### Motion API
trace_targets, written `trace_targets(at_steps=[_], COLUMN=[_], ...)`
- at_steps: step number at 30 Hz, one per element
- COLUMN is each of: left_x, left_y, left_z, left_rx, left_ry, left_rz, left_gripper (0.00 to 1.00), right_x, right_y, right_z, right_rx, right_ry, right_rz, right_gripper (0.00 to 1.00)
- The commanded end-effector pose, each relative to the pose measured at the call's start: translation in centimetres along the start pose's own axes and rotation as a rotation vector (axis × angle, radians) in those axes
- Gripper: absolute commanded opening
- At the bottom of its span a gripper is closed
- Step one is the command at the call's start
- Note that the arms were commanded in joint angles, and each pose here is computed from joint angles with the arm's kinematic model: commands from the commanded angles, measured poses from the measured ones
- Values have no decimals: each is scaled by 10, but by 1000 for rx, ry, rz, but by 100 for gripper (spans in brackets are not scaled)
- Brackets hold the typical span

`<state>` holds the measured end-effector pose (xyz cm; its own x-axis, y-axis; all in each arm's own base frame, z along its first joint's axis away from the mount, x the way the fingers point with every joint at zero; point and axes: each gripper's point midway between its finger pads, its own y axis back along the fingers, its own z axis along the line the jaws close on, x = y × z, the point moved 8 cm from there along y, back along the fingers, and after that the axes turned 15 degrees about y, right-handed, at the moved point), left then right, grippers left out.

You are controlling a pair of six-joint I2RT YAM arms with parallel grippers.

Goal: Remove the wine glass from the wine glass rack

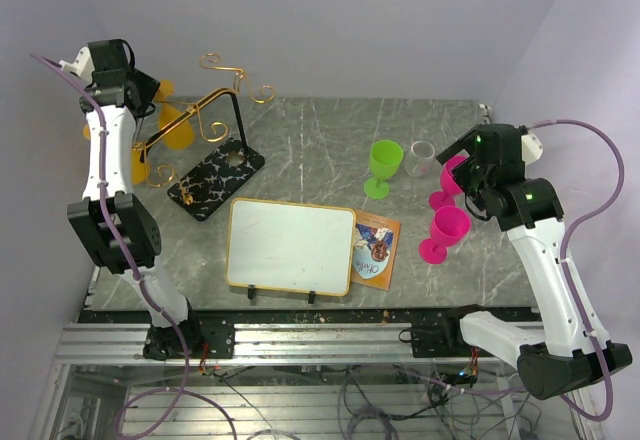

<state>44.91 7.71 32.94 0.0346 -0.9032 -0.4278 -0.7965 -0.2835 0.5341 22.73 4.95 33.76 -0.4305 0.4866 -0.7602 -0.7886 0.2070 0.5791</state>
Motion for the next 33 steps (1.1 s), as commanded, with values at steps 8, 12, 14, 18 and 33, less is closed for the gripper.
trace_targets(at_steps=[8,12,14,18,33], left_x=[-5,-8,-9,-12,-18], left_y=[-10,-9,-8,-6,27], left_z=[-3,-6,-7,-9,-24], left_rx=[38,37,39,51,188], left_ry=[-20,-43,-48,-60,-8], left_rz=[2,-7,-11,-22,13], left_gripper=[38,32,26,20,9], right_x=[-8,-8,-8,-8,-7], right_y=[8,8,8,8,5], right_z=[1,1,2,3,4], right_rx=[-9,-12,-14,-18,-19], right_ry=[-27,-32,-35,-36,-39], right_rz=[-37,-36,-36,-32,-28], right_gripper=[100,100,100,100,100])
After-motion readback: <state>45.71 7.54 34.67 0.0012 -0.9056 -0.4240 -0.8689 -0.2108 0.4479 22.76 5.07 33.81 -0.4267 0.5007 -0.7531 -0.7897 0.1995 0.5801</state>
